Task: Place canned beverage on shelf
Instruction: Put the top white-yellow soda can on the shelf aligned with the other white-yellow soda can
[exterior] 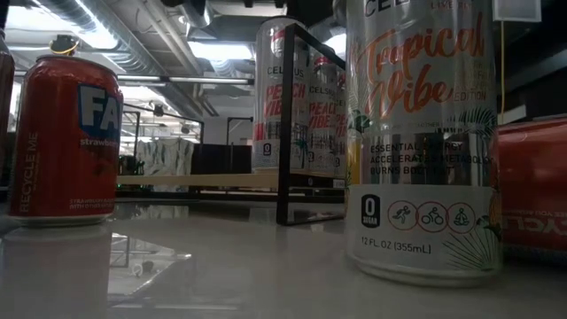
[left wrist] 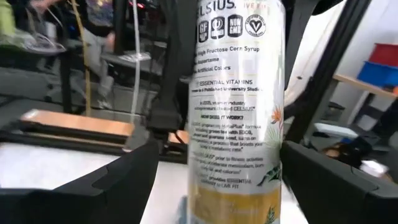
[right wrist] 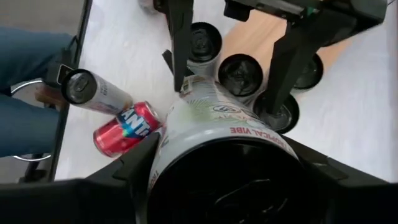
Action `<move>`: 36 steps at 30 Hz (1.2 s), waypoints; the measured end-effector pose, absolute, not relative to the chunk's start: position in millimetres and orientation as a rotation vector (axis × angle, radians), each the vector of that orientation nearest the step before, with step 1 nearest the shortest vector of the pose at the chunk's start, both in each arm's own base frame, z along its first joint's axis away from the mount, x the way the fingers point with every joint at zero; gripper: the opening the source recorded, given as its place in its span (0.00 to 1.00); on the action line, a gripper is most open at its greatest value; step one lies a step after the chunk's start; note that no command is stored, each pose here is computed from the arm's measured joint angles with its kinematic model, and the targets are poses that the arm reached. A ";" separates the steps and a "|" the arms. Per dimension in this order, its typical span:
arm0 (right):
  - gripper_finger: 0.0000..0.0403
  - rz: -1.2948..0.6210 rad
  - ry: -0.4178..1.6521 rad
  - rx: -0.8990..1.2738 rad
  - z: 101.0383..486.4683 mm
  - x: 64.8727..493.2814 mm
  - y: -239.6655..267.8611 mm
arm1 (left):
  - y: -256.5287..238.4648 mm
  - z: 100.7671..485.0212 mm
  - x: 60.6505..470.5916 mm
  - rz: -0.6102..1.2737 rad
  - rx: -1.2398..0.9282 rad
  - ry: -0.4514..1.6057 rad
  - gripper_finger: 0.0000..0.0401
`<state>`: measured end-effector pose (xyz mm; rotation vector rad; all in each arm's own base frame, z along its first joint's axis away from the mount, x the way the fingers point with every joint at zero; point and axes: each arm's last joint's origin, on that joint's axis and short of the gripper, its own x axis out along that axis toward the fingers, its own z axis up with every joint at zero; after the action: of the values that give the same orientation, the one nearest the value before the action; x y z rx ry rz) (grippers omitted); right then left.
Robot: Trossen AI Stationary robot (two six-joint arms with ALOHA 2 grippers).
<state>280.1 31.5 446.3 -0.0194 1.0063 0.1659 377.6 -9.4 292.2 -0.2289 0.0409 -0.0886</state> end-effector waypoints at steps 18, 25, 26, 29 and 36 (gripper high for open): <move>0.63 0.214 1.010 0.008 427.4 313.8 36.6 | -28.0 290.3 377.9 -0.159 -0.237 0.051 0.83; 0.63 0.220 0.960 0.010 430.2 317.7 37.0 | -28.1 290.3 377.8 -0.164 -0.237 0.052 0.83; 0.63 0.220 0.957 0.009 430.4 317.9 37.0 | -28.2 290.3 377.8 -0.172 -0.237 0.053 0.83; 0.63 0.229 0.959 0.013 430.3 317.7 37.3 | -28.9 290.3 377.7 -0.194 -0.237 0.056 0.82; 0.63 0.239 0.958 0.017 430.4 317.7 37.7 | -28.7 290.2 377.7 -0.198 -0.237 0.057 0.72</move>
<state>317.7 37.7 430.4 0.0173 0.9581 0.2388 377.7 -28.7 290.2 -0.2369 0.0571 -0.1984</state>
